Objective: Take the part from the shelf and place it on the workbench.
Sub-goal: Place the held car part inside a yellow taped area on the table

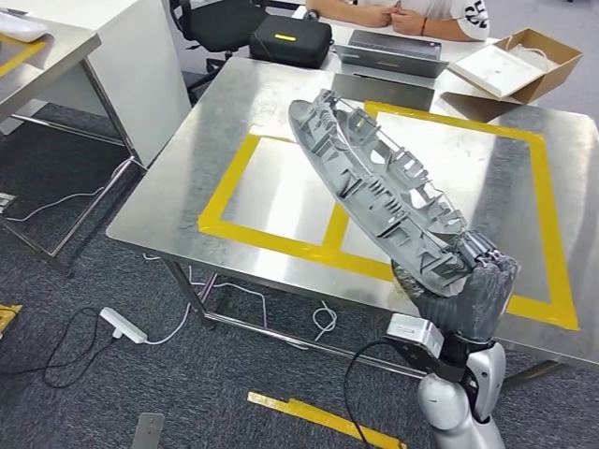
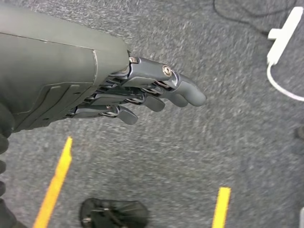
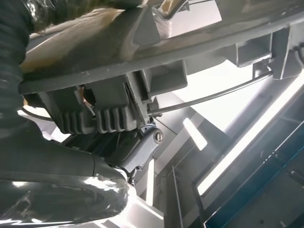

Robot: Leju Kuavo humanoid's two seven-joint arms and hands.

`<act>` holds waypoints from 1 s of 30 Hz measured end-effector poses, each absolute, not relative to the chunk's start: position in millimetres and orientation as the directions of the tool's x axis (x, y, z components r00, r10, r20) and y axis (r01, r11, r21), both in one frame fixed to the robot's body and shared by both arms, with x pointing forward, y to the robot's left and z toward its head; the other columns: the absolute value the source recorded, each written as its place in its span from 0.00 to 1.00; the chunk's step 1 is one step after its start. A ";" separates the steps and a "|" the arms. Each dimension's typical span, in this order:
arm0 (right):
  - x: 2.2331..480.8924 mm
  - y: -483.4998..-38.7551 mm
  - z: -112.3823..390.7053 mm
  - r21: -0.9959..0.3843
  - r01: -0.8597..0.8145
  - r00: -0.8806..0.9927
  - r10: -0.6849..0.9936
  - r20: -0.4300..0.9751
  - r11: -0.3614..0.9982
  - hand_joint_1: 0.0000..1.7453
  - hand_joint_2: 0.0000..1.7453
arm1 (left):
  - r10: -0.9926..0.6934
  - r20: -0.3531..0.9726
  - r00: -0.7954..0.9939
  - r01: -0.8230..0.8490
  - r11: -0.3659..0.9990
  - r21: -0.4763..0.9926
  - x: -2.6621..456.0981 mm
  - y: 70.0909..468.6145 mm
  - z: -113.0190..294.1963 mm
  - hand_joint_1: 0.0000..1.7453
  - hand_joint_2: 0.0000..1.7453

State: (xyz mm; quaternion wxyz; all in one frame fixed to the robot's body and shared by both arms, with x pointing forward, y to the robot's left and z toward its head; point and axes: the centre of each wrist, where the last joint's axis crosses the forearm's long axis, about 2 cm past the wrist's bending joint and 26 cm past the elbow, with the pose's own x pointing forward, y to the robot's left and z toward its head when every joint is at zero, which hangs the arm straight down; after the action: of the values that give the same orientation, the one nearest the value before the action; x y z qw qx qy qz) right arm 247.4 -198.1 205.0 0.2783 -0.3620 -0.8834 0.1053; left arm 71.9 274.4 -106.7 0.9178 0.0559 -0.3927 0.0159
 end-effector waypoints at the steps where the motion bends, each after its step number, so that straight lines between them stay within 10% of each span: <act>1: 247.4 -198.1 204.9 -0.388 0.581 -0.583 0.698 0.415 0.716 1.00 1.00 | -0.015 0.723 0.690 -0.073 0.993 0.090 72.6 274.3 -106.6 0.00 1.00; 30: 254.1 -211.7 208.0 -0.401 0.669 -0.505 0.779 0.373 0.626 1.00 1.00 | -0.040 0.707 0.706 -0.071 0.989 0.126 76.3 273.6 -105.8 0.00 1.00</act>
State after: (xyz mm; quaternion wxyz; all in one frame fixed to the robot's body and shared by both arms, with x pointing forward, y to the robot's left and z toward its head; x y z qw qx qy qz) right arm 254.1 -211.7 208.0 0.2664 -0.4203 -0.8613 0.1026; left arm 76.3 273.6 -105.8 0.9207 0.0721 -0.3834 0.0084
